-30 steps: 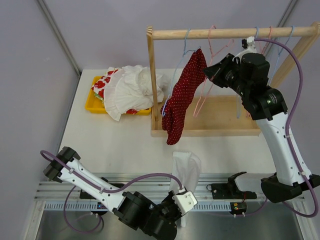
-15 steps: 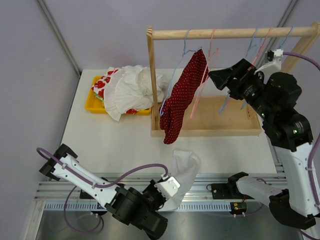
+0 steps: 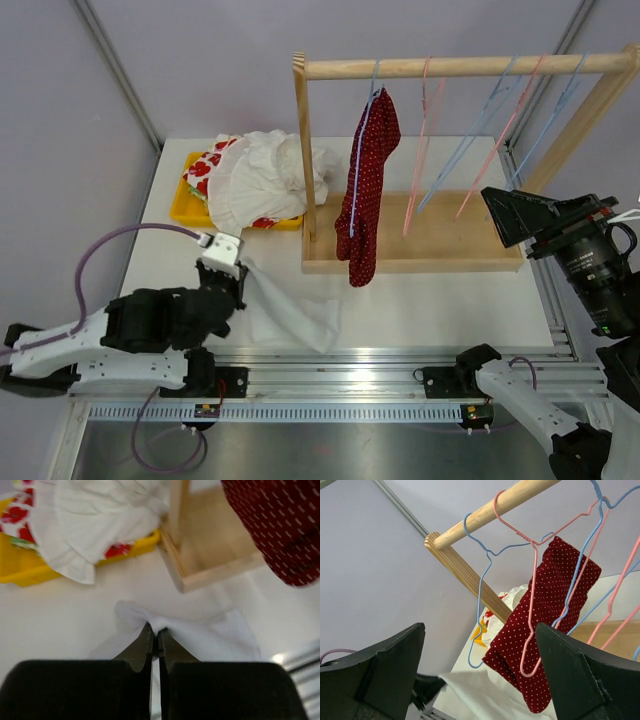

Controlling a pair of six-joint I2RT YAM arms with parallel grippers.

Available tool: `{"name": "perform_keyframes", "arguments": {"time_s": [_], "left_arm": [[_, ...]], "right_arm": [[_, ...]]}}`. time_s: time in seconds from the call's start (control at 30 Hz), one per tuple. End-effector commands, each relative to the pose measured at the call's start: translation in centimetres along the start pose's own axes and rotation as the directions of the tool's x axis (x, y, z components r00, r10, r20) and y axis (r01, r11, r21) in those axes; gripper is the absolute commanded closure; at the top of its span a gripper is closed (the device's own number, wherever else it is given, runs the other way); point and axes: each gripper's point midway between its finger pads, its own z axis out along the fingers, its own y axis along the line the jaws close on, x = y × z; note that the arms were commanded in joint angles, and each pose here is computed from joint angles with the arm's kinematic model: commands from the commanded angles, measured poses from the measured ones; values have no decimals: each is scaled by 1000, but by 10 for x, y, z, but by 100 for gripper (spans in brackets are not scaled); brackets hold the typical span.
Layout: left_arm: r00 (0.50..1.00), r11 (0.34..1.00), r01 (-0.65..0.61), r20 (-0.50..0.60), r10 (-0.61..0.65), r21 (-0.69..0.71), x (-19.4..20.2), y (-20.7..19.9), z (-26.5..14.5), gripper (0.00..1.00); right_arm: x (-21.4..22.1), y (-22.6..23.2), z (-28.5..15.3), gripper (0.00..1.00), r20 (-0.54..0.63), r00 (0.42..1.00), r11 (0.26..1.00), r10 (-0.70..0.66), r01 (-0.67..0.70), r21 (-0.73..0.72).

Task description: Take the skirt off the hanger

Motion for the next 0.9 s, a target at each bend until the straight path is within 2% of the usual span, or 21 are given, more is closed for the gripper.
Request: {"name": "perform_keyframes", "arguments": {"time_s": [0.0, 0.03, 0.07, 0.13, 0.27, 0.3, 0.37, 0.4, 0.43, 0.53, 0.7, 0.77, 0.83, 0.87], "left_arm": [[974, 999, -29, 225, 36, -35, -78, 25, 2, 100], [971, 992, -14, 235, 43, -123, -89, 48, 4, 100], [966, 986, -65, 240, 101, -155, -104, 55, 4, 100], [959, 965, -49, 258, 117, -257, -126, 80, 7, 100], [933, 948, -21, 334, 132, -317, -186, 104, 14, 100], [924, 946, 2, 361, 122, -326, -213, 109, 16, 100], [914, 933, 56, 394, 95, -355, -241, 131, 19, 100], [886, 929, 100, 458, 80, -356, -273, 139, 5, 100], [898, 912, 106, 433, 84, -397, -280, 153, 24, 100], [881, 893, 151, 467, 72, -423, -322, 182, 46, 100], [879, 897, 193, 477, 23, -399, -339, 213, 101, 100], [902, 898, 185, 432, 7, -399, -321, 220, 133, 100], [901, 897, 201, 435, -12, -393, -311, 226, 151, 100], [919, 898, 196, 392, -28, -395, -286, 229, 174, 100]], "right_arm": [[15, -19, 9, 1, -52, 997, 996, -51, 54, 67], [15, -21, 9, 0, -53, 997, 995, -60, 64, 72], [16, -22, 8, 1, -54, 997, 995, -61, 65, 73], [18, -26, 6, 1, -51, 996, 994, -71, 75, 83], [26, -33, 9, 1, -61, 996, 993, -68, 73, 95], [31, -35, 11, 0, -71, 995, 993, -64, 71, 93], [36, -36, 13, 1, -81, 996, 994, -48, 55, 91], [42, -36, 15, 1, -93, 995, 996, -39, 47, 80], [45, -37, 17, 1, -102, 994, 996, -25, 33, 77], [56, -36, 17, 1, -131, 991, 998, -3, 10, 54], [62, -39, 7, 1, -138, 990, 998, -2, 10, 54], [59, -37, 1, 1, -139, 990, 999, -14, 21, 47], [51, -28, -8, 1, -117, 992, 999, -38, 40, 14], [45, -19, -13, 1, -102, 994, 998, -50, 47, -29]]}}
